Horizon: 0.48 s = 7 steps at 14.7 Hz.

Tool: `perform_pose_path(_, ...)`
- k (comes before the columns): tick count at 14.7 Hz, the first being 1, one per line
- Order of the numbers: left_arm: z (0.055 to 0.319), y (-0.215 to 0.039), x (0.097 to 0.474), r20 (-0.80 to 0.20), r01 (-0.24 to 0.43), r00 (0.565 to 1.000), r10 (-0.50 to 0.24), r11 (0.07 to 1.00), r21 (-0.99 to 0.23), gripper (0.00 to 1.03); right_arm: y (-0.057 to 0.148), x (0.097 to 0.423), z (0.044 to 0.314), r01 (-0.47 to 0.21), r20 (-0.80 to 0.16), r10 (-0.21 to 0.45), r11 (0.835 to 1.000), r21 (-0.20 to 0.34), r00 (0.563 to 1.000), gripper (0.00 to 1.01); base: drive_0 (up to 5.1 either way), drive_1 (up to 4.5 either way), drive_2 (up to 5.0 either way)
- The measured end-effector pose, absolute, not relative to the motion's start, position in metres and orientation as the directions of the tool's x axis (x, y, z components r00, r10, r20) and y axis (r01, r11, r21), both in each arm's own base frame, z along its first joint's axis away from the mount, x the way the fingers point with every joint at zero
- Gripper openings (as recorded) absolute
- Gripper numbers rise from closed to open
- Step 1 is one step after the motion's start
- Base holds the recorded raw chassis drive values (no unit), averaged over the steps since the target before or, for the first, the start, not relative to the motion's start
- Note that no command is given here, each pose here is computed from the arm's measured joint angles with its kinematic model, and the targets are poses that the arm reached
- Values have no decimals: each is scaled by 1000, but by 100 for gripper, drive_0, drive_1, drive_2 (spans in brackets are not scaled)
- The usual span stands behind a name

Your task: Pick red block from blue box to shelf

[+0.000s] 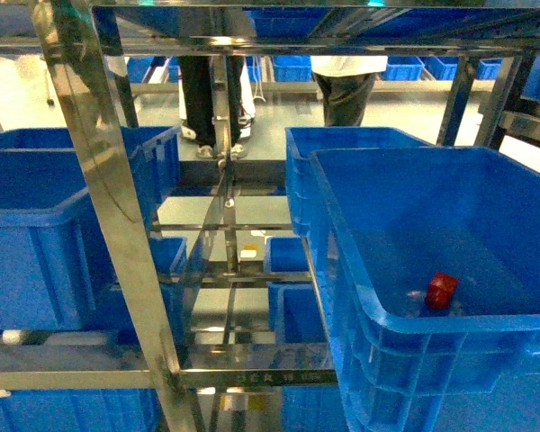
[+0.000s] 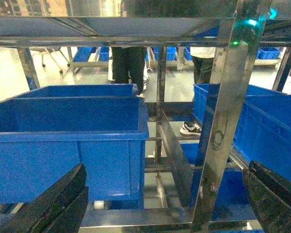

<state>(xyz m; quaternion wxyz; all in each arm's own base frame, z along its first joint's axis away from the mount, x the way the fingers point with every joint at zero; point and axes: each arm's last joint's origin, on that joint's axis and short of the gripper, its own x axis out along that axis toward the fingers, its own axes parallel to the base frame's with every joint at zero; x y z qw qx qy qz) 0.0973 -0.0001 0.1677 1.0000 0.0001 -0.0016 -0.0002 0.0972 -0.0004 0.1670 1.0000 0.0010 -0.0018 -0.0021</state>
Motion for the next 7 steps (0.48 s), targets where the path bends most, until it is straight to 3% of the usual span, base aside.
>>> perform_pose_path(4,168,0,97,3,0,1000,0,1000,0,98,0,97,167,5,4,-5,1000,2,1000,52,0,0,0)
perform_pose_path(5,168,0,97,3,0,1000,0,1000,0,98,0,97,167,5,4,-5,1000,2,1000,79,0,0,0)
perform_pose_path(6,168,0,97,3,0,1000,0,1000,0,98,0,97,167,5,4,-5,1000,3,1000,97,0,0,0)
perform_pose_path(7,168,0,97,3,0,1000,0,1000,0,98,0,97,167,5,4,-5,1000,2,1000,98,0,0,0)
